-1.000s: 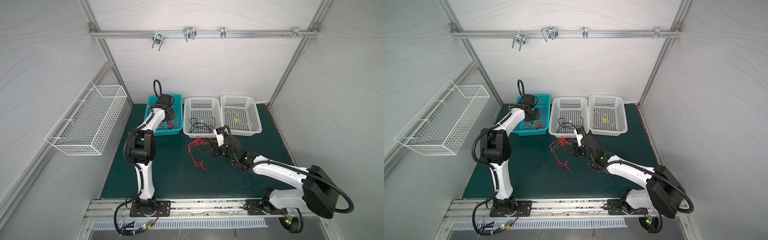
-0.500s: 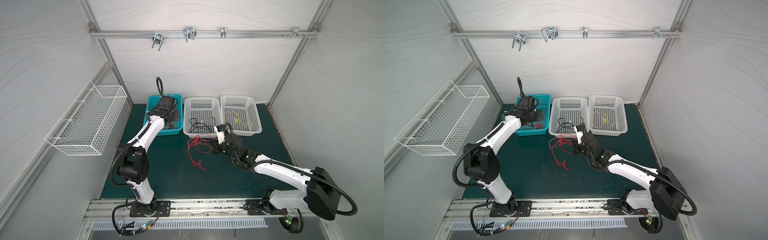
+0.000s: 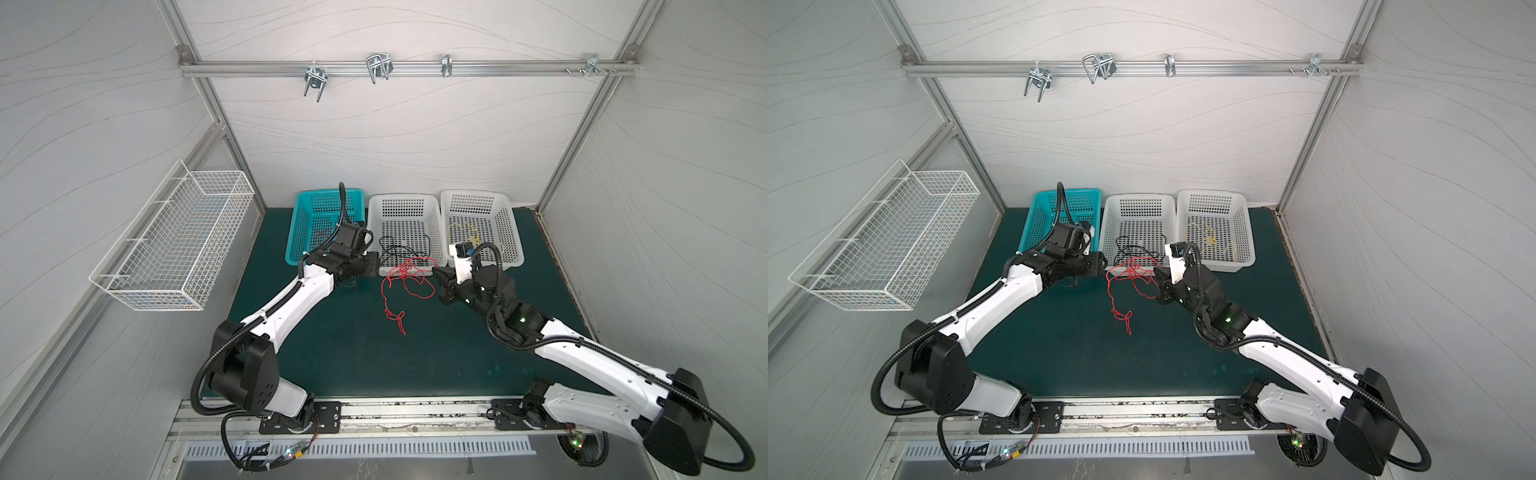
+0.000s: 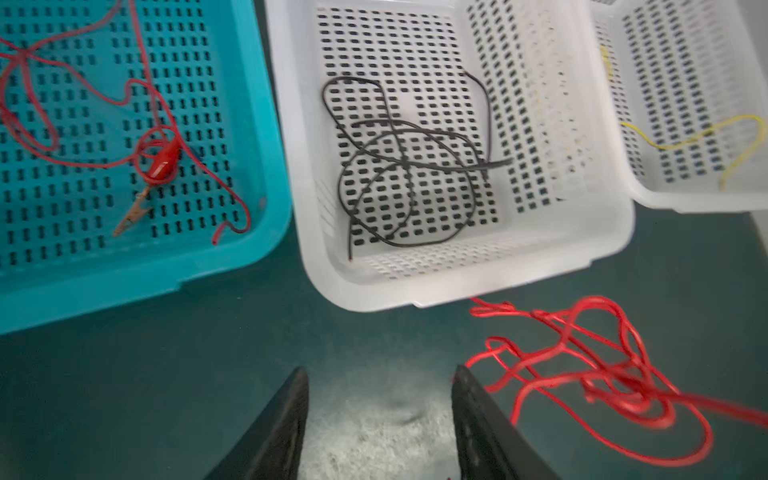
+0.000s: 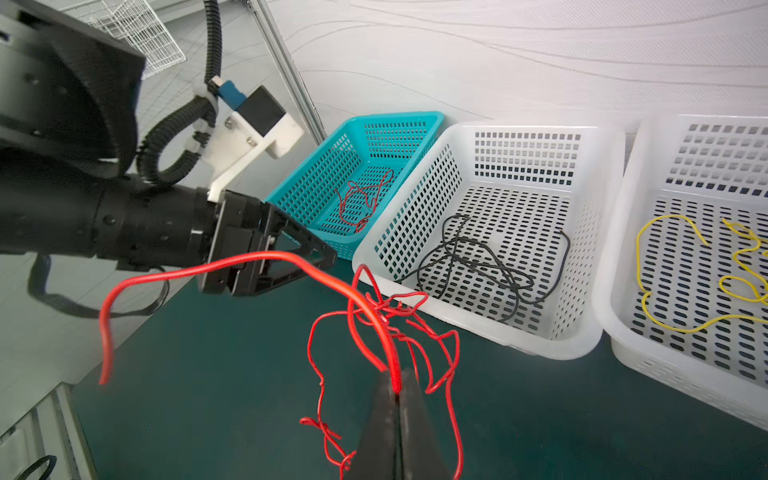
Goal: Untangle the cables
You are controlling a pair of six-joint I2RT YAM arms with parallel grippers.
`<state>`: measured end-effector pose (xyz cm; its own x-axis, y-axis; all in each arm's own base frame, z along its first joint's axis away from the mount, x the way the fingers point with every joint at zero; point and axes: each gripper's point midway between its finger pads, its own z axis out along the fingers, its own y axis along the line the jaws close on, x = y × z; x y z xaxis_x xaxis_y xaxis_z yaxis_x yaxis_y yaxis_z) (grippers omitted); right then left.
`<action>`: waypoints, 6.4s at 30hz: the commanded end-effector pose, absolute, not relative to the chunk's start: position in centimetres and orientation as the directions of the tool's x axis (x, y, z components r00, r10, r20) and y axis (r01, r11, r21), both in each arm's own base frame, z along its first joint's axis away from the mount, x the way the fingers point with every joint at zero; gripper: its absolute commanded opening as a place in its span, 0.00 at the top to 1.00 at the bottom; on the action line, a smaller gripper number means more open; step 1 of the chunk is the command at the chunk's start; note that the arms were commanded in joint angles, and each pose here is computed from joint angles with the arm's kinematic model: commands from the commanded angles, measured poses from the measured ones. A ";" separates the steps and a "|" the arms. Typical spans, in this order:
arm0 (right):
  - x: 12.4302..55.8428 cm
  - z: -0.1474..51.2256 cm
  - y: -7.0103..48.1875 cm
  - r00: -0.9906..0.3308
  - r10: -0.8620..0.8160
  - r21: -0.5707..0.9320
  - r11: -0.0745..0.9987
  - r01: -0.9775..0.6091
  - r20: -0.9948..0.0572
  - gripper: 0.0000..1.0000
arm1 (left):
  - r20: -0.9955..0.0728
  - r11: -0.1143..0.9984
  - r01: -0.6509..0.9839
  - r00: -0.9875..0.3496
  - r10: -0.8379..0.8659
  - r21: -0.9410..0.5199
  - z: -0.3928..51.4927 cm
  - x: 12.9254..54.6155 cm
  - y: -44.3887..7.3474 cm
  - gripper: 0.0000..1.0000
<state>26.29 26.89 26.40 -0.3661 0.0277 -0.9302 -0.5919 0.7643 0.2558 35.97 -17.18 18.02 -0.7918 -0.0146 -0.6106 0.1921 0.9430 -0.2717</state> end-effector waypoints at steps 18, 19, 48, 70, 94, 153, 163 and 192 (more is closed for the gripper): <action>25.7 28.5 25.9 -0.337 0.083 0.279 0.758 -0.590 -0.938 1.00 | -0.609 0.839 0.405 -0.785 0.115 -0.363 16.8 31.8 -24.4 0.61; 25.8 28.7 25.8 -0.335 0.087 0.280 0.761 -0.586 -0.938 1.00 | -0.604 0.840 0.404 -0.788 0.119 -0.362 16.6 31.7 -24.5 0.66; 27.1 15.0 8.9 -0.549 0.369 0.307 0.929 0.206 -0.750 1.00 | -0.580 0.950 0.248 -0.809 0.096 -0.189 16.3 31.4 -18.9 1.00; 25.5 19.1 0.6 -0.457 0.366 0.183 0.900 0.396 -0.810 1.00 | -0.552 0.965 -0.263 -0.803 -0.223 -0.007 15.3 30.4 -4.3 1.00; 29.8 32.1 11.6 -0.207 0.385 0.434 0.839 -0.328 -0.900 1.00 | -0.670 0.924 0.155 -0.730 -0.131 -0.350 19.1 30.7 -13.0 1.00; 34.9 46.5 32.3 0.121 0.295 0.088 0.606 -0.790 -0.948 1.00 | -0.892 0.948 0.252 -0.447 -0.065 -0.195 23.5 29.7 -15.7 0.54; 40.9 40.7 40.1 0.035 0.208 0.106 0.629 -0.770 -0.977 1.00 | -0.905 0.966 0.148 -0.403 -0.135 -0.210 23.3 28.4 -12.7 0.54; 43.6 15.5 50.6 -0.299 -0.299 0.038 0.647 -0.762 -0.906 1.00 | -0.798 0.926 -0.283 -0.482 -0.363 -0.251 22.1 35.1 -5.2 0.53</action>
<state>44.62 49.76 16.90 -0.3147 -0.2286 -0.9212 -0.7302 0.6784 0.0811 33.63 -4.76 20.92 -0.5002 -0.3140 -0.8070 -0.2778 0.9409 -0.1938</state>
